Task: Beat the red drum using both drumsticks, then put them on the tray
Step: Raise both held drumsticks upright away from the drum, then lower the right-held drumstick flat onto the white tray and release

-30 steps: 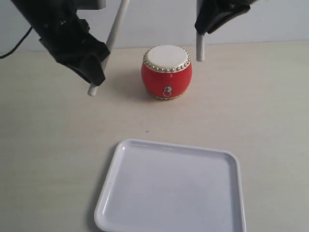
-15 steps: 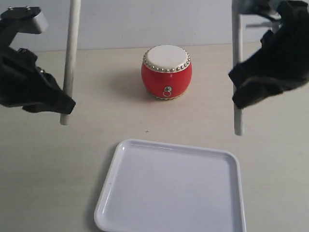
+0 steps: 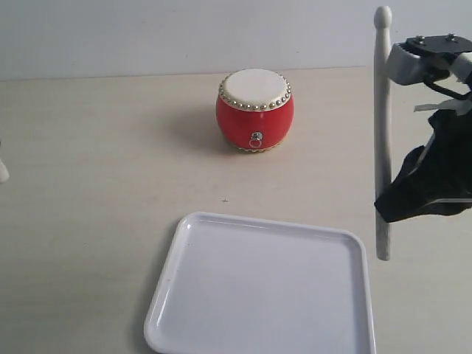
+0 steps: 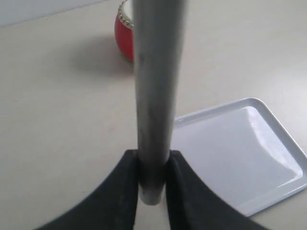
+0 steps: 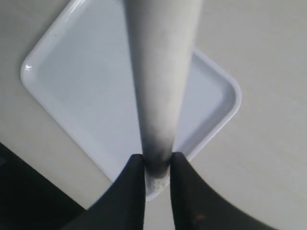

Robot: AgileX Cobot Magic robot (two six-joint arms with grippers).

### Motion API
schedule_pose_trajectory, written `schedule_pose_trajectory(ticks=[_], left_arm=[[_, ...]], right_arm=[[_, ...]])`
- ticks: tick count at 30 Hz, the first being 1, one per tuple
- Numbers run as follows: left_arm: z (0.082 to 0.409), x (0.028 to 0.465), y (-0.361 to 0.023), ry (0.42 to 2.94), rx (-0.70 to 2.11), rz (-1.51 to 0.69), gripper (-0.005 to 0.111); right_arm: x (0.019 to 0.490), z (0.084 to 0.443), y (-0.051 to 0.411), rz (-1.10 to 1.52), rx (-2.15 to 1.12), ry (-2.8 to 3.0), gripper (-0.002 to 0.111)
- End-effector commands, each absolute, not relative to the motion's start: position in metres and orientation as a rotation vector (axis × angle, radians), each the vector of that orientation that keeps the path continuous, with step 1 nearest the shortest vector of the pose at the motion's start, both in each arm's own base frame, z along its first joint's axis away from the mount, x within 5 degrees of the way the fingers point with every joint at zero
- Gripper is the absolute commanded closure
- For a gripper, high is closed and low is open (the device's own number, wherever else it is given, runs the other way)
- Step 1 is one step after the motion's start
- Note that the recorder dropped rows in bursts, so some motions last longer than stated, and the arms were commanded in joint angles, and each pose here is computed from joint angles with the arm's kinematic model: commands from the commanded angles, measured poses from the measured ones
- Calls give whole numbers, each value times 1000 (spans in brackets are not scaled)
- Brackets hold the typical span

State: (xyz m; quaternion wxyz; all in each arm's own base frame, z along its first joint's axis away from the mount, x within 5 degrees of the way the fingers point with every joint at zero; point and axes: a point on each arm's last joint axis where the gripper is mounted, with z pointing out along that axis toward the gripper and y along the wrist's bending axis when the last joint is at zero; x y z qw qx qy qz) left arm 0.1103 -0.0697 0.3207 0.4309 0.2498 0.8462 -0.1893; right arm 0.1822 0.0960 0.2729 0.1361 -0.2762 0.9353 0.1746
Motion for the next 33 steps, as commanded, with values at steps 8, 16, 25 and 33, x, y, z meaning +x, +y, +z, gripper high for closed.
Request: schedule_pose_trajectory(ticks=[8,16,25,33], left_arm=[[315,105,-69,2180,617,-499,107],[314,100,-68,2194,636,-500,107],[314,97,-67,2202,647,-501,107],[314,98,-66,2201,655,-476,107]], right_arm=[[197,265,146,62,-1334,2770,108],[218,243,213,-167,-1526,2714,108],[231,199,234,-438,-1733,2653,108],[235,184,235,-505,-1832,2626,108]])
